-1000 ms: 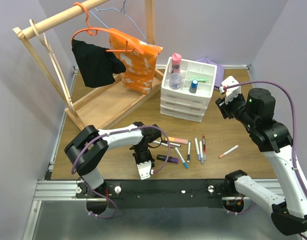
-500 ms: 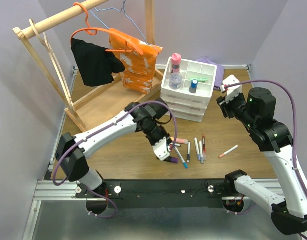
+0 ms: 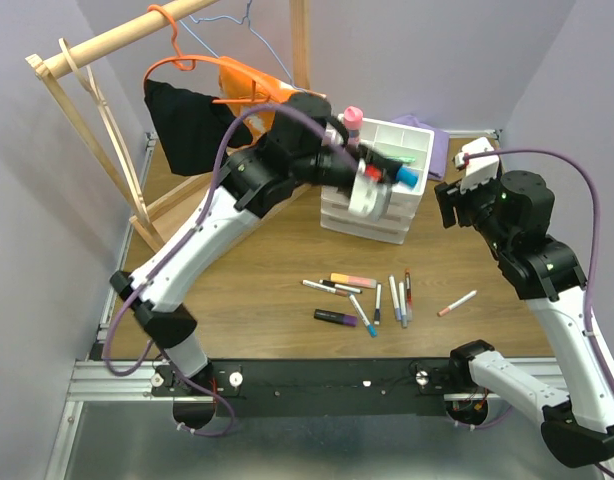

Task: Sort the stationery into containers
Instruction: Pick up the pen from the center of the board, then place the pen in the storage box.

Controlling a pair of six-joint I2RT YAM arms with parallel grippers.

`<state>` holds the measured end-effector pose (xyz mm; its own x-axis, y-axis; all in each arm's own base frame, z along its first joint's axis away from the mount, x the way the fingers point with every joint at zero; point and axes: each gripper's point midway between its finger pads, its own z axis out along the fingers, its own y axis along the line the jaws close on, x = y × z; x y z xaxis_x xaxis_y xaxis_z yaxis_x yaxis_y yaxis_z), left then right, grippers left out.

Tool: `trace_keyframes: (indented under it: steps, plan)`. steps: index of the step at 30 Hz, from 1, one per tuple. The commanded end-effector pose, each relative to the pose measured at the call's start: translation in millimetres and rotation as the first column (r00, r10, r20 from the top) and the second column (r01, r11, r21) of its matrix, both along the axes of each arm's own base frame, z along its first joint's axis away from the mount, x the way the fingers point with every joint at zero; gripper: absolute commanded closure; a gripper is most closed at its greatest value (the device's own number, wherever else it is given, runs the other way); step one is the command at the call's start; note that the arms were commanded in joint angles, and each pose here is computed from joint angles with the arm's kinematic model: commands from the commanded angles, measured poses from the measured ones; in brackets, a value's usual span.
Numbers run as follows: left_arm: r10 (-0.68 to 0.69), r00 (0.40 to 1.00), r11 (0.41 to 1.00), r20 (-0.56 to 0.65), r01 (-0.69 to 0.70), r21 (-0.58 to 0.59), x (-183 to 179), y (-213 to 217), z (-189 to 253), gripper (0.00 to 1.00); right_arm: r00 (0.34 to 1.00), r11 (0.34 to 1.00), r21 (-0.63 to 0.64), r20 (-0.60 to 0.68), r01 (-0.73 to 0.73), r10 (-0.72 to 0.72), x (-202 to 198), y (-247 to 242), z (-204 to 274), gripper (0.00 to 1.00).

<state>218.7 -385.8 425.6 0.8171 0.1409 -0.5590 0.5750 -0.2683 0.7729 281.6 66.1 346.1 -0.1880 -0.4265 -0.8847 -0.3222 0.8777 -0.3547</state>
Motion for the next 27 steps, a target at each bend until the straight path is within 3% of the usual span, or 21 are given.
trace_keyframes:
  steps: [1, 3, 5, 7, 8, 16, 27]
  plan:
    - [0.116, 0.887, 0.916, -0.448, -0.269, -0.297, 92.9, -41.7, 63.9, 1.00, 0.975, 0.972, 0.133, 0.087, 0.193, -0.206, 23.4, -22.3, 32.4, 0.20]
    - [0.064, 0.858, 0.879, -0.510, -0.290, -0.378, 107.3, -43.7, 91.9, 1.00, 0.965, 0.957, 0.174, 0.087, 0.231, -0.249, 30.5, -27.0, 37.4, 0.18]
    - [0.032, 0.809, 0.852, -0.587, -0.330, -0.408, 132.6, -55.1, 88.7, 1.00, 0.958, 0.948, 0.186, 0.078, 0.258, -0.277, 36.0, -29.8, 36.4, 0.17]
    - [-0.004, 0.809, 0.813, -0.588, -0.340, -0.473, 146.0, -52.9, 105.5, 1.00, 0.957, 0.946, 0.187, 0.074, 0.264, -0.282, 41.9, -29.5, 33.5, 0.17]
    - [-0.021, 0.763, 0.810, -0.646, -0.365, -0.458, 159.4, -59.9, 92.0, 1.00, 0.957, 0.946, 0.189, 0.073, 0.265, -0.282, 43.6, -29.4, 33.1, 0.17]
    - [0.005, 0.744, 0.764, -0.668, -0.433, -0.477, 212.5, -71.8, 58.8, 1.00, 0.953, 0.943, 0.170, 0.046, 0.287, -0.299, 53.9, -34.2, 21.7, 0.17]
    - [0.158, 0.699, 0.730, -0.697, -0.559, -0.394, 274.4, -78.5, -12.3, 1.00, 0.949, 0.937, 0.161, 0.001, 0.311, -0.315, 71.1, -38.3, 4.5, 0.18]
